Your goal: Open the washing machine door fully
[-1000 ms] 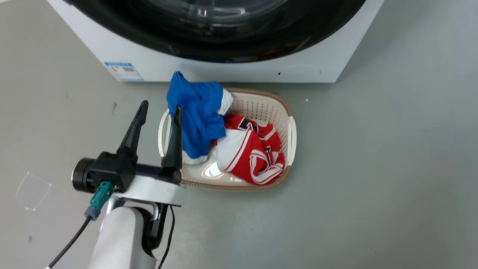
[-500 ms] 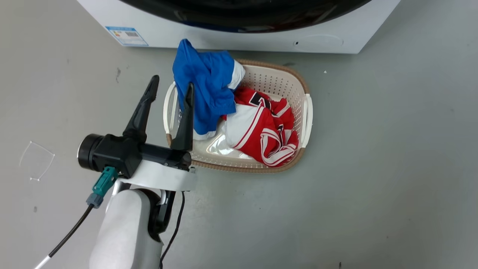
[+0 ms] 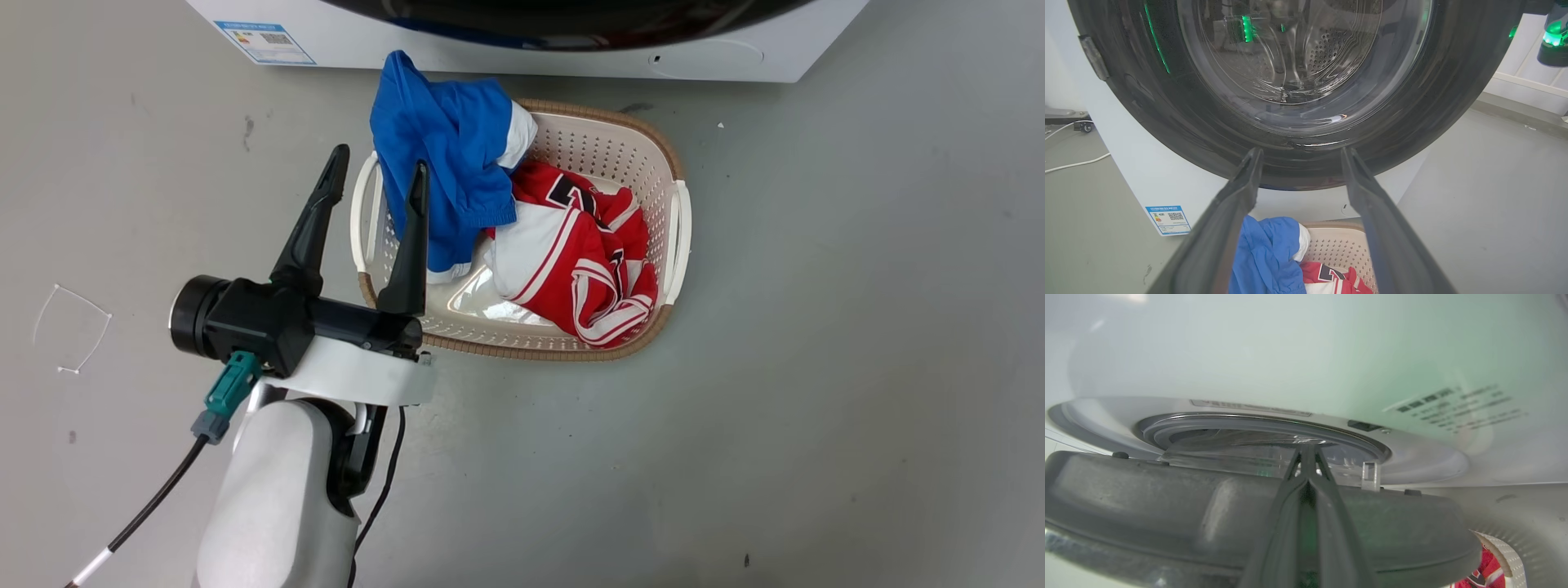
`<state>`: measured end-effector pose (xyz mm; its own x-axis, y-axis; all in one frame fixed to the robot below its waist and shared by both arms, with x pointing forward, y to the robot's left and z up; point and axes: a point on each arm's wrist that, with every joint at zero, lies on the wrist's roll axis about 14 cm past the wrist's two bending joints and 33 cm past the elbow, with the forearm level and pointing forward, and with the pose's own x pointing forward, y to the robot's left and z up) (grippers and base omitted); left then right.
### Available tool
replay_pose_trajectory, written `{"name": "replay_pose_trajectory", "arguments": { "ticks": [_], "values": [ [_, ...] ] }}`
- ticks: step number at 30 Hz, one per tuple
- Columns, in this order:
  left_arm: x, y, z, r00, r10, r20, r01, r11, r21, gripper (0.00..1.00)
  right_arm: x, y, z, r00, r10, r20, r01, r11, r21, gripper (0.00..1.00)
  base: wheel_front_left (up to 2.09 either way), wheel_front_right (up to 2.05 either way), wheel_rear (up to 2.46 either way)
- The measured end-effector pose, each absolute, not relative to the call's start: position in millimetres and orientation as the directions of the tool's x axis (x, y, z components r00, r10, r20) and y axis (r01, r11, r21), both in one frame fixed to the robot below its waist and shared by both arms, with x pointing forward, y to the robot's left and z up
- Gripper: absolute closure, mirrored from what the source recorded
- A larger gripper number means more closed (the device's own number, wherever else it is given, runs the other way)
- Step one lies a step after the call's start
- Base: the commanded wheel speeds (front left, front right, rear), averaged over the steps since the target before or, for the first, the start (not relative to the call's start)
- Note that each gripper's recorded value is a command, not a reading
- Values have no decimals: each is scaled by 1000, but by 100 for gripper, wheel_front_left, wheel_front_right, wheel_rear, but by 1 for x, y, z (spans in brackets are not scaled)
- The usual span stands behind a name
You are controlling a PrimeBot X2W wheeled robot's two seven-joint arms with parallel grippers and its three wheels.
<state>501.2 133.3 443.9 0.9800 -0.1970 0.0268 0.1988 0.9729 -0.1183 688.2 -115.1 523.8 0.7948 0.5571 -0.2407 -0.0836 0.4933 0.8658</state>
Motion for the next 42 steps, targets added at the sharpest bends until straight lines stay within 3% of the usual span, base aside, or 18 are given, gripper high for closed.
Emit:
{"name": "replay_pose_trajectory", "arguments": {
  "ticks": [13, 27, 42],
  "values": [
    [489, 131, 469, 979, -195, 62, 201, 972, -118, 0, 641, -106, 519, 686, 652, -325, -63, 497, 865, 100, 0, 0, 0],
    [446, 127, 489, 979, -194, 67, 201, 970, -134, 0, 550, -69, 524, 538, 766, -353, -86, 467, 880, 100, 0, 0, 0],
    [399, 122, 505, 975, -205, 81, 214, 968, -133, 0, 450, -6, 540, 428, 872, -236, -187, 341, 921, 100, 0, 0, 0]
  ]
}}
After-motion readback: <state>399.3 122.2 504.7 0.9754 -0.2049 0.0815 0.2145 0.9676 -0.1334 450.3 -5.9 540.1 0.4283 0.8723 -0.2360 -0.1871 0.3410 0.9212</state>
